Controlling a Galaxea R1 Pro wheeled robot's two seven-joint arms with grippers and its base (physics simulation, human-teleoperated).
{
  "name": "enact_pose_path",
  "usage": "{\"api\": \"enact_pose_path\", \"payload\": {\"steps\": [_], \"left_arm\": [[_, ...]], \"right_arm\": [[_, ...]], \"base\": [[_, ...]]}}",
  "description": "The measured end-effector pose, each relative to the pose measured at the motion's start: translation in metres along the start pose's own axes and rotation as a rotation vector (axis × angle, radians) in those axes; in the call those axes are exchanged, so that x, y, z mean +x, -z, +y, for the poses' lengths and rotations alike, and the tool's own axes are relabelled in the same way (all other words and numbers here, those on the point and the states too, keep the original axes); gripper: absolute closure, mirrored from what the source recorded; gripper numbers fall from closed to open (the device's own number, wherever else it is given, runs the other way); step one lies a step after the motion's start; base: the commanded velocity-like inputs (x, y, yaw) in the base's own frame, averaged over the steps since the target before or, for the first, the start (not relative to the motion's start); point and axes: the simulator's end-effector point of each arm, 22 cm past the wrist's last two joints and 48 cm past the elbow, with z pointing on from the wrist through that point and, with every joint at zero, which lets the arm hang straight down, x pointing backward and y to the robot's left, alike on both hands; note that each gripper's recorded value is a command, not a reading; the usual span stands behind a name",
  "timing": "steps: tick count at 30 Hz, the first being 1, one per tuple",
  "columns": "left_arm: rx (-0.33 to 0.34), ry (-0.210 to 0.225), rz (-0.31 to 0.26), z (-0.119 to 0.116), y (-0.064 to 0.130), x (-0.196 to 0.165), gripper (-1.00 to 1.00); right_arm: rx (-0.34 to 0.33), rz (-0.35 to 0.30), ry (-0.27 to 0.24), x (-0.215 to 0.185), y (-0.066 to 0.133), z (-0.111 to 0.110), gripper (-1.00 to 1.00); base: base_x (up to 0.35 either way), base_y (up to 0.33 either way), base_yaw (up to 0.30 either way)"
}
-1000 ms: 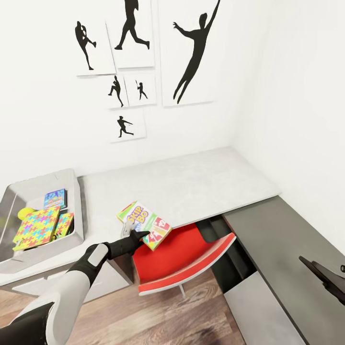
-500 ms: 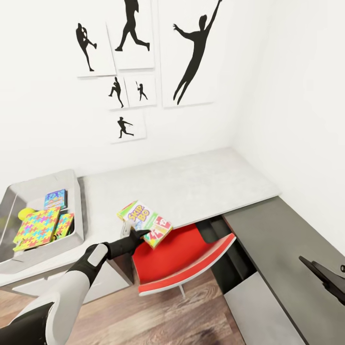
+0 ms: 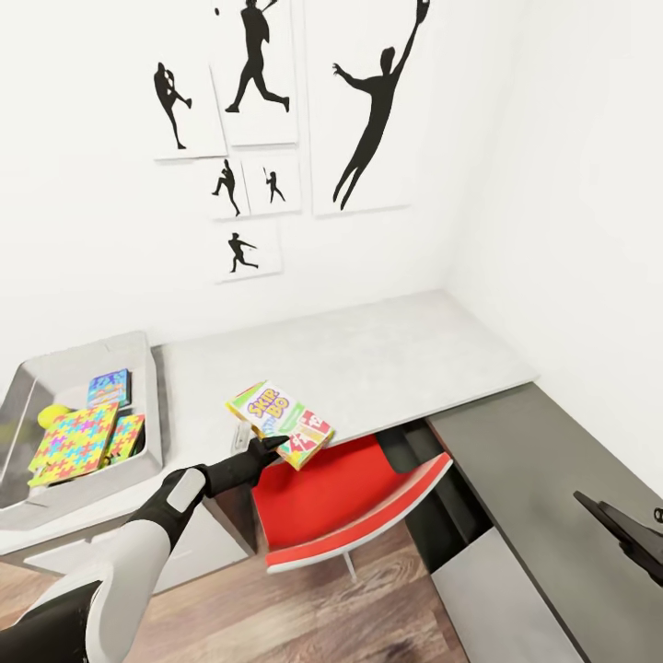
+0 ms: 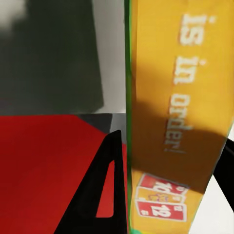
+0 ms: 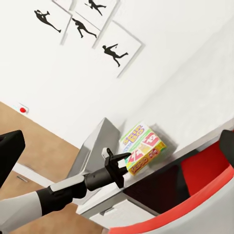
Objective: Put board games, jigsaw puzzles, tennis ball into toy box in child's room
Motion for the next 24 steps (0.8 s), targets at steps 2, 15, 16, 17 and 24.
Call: {"api": "enact_pose_path", "payload": {"steps": [2, 15, 16, 17, 24], "left_arm": [[0.003, -0.003, -0.002, -0.002, 0.001, -0.001, 1.0], [0.024, -0.019, -0.007, -0.017, 0.005, -0.004, 1.0], [0.033, -0.021, -0.004, -0.02, 0.005, -0.004, 1.0], [0.039, -0.024, -0.001, -0.023, 0.005, -0.003, 1.0], [0.142, -0.087, 0.089, -0.058, 0.014, 0.009, 1.0]], "right_arm": [[-0.002, -0.001, 0.003, -0.001, 0.0, 0.001, -1.0], [-0.015, -0.011, 0.016, -0.006, 0.001, 0.009, -1.0], [-0.017, -0.012, 0.017, -0.006, 0.001, 0.009, -1.0], [-0.017, -0.013, 0.018, -0.006, 0.001, 0.01, -1.0], [-0.027, -0.017, 0.027, -0.008, 0.001, 0.015, -1.0]], "base": [[0.0, 0.0, 0.0], [-0.081, 0.0, 0.0], [-0.198, 0.0, 0.0], [-0.162, 0.0, 0.0], [-0.071, 0.0, 0.0]]}}
